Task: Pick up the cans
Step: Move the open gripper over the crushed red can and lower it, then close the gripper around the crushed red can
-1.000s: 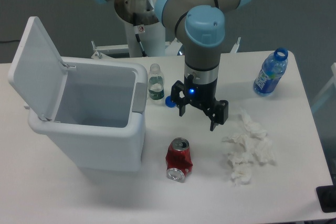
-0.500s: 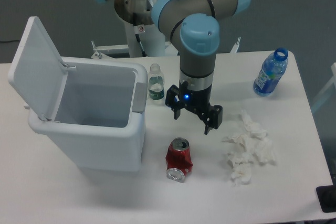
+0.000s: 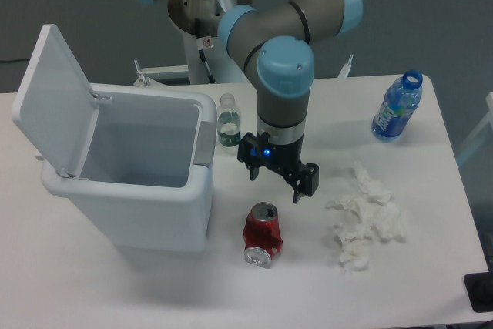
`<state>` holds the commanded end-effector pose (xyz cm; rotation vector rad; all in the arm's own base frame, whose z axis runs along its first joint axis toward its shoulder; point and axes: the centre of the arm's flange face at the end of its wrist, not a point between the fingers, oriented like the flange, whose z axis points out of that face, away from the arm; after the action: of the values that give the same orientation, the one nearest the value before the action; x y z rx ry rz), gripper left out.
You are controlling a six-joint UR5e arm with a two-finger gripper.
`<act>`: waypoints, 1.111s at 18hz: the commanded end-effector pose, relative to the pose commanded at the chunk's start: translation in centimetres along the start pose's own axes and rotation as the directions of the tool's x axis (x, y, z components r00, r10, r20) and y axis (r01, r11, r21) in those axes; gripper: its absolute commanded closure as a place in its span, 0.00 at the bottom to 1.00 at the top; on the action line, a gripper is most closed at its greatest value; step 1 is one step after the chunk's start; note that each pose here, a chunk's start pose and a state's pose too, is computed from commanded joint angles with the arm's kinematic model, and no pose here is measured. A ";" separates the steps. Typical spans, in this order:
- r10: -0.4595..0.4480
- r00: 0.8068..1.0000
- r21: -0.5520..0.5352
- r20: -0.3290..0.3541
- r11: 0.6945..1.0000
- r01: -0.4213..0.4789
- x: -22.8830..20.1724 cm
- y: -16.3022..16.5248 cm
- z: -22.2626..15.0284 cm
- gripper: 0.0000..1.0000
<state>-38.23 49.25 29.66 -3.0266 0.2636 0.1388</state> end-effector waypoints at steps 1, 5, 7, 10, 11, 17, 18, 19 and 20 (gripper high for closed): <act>0.009 1.000 -0.016 -0.007 1.000 -0.009 0.1 -0.2 0.9 0.00; 0.014 0.999 -0.031 -0.030 0.999 -0.015 -0.2 -0.7 3.0 0.00; 0.013 0.999 -0.034 -0.039 0.999 -0.015 -0.1 -0.9 3.6 0.00; 0.013 0.998 -0.043 -0.054 0.999 -0.015 -0.1 -1.0 4.7 0.00; 0.012 0.998 -0.043 -0.057 0.999 -0.015 -0.1 -1.0 4.9 0.00; 0.013 0.998 -0.045 -0.065 0.999 -0.016 -0.7 -1.4 6.8 0.00; 0.013 0.998 -0.045 -0.064 0.999 -0.016 -0.9 -1.4 6.9 0.00; 0.013 0.998 -0.045 -0.065 0.999 -0.016 -1.1 -1.5 7.0 0.00; 0.012 0.998 -0.043 -0.064 0.999 -0.015 -1.2 -1.5 7.0 0.00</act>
<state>-39.73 51.66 22.98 -3.0771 0.2898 0.0494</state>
